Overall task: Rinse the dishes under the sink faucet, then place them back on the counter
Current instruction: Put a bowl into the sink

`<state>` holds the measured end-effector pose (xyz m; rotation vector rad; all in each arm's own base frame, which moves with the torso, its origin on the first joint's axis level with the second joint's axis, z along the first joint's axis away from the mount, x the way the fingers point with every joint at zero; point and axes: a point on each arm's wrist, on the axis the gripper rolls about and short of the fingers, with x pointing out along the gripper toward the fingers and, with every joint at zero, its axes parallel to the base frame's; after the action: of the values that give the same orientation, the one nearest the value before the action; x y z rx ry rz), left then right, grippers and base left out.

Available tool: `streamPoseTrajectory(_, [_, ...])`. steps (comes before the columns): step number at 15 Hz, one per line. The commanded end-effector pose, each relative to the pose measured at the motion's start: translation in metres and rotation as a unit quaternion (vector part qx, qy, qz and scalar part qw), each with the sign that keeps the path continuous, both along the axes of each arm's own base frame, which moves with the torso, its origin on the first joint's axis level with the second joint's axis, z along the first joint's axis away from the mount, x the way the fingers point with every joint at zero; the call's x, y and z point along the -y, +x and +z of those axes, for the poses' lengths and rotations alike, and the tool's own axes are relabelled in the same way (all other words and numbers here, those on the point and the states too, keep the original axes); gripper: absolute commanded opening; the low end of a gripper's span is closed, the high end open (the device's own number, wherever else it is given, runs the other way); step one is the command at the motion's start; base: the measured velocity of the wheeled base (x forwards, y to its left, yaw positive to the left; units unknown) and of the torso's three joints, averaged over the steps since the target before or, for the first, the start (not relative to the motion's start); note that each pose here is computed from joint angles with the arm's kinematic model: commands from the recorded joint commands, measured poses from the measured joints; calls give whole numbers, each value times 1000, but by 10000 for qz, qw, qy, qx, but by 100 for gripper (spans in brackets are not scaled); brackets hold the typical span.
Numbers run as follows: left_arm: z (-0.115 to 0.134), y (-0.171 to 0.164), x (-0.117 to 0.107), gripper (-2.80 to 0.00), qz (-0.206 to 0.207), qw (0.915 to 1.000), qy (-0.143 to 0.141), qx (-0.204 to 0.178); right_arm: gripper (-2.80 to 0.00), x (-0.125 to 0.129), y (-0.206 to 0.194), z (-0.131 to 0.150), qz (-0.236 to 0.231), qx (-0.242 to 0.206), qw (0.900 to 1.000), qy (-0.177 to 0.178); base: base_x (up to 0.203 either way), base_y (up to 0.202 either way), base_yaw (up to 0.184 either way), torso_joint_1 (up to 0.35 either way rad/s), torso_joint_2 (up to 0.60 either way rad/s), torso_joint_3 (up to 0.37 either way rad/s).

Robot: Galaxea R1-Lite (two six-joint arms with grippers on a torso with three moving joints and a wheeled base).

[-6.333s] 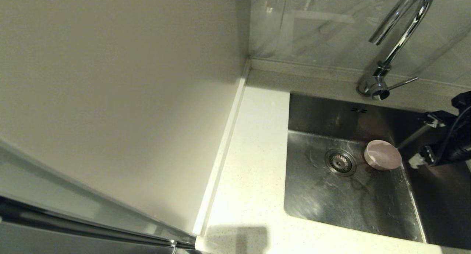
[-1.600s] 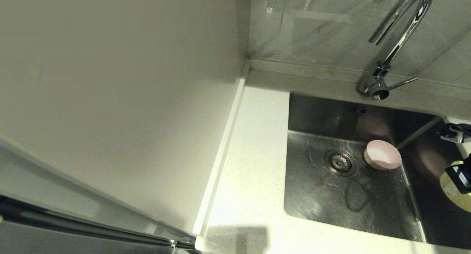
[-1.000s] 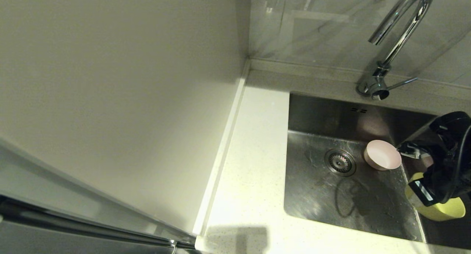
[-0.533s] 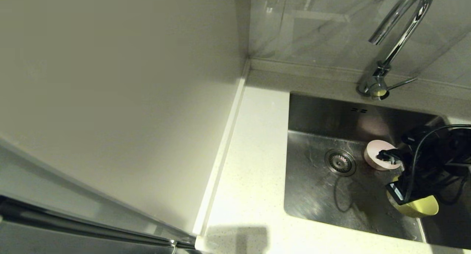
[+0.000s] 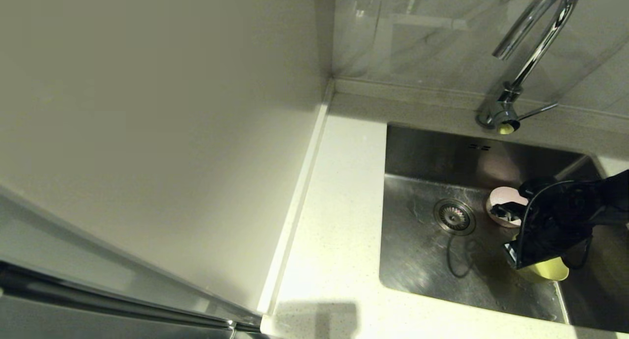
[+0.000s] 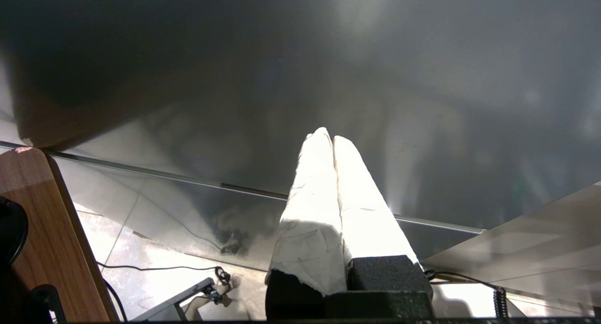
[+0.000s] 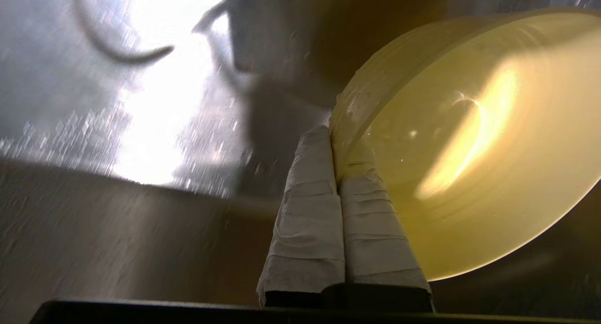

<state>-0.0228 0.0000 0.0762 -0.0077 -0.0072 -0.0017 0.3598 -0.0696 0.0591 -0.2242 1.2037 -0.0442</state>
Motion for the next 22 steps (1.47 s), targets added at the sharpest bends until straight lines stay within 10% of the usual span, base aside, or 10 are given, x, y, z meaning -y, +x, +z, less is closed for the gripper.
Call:
streamPoseTrajectory(1, [-1,0,0,-280,1,10000,0,-13,-280,2,9,-13,8,8,10000,-13,0,0,0,0,0,0])
streamPoseTrajectory(22, [-1,0,0,-280,1,10000,0,-13,-280,19,50,-34,-313,276,9981,-445,0,0,0,0,0,0])
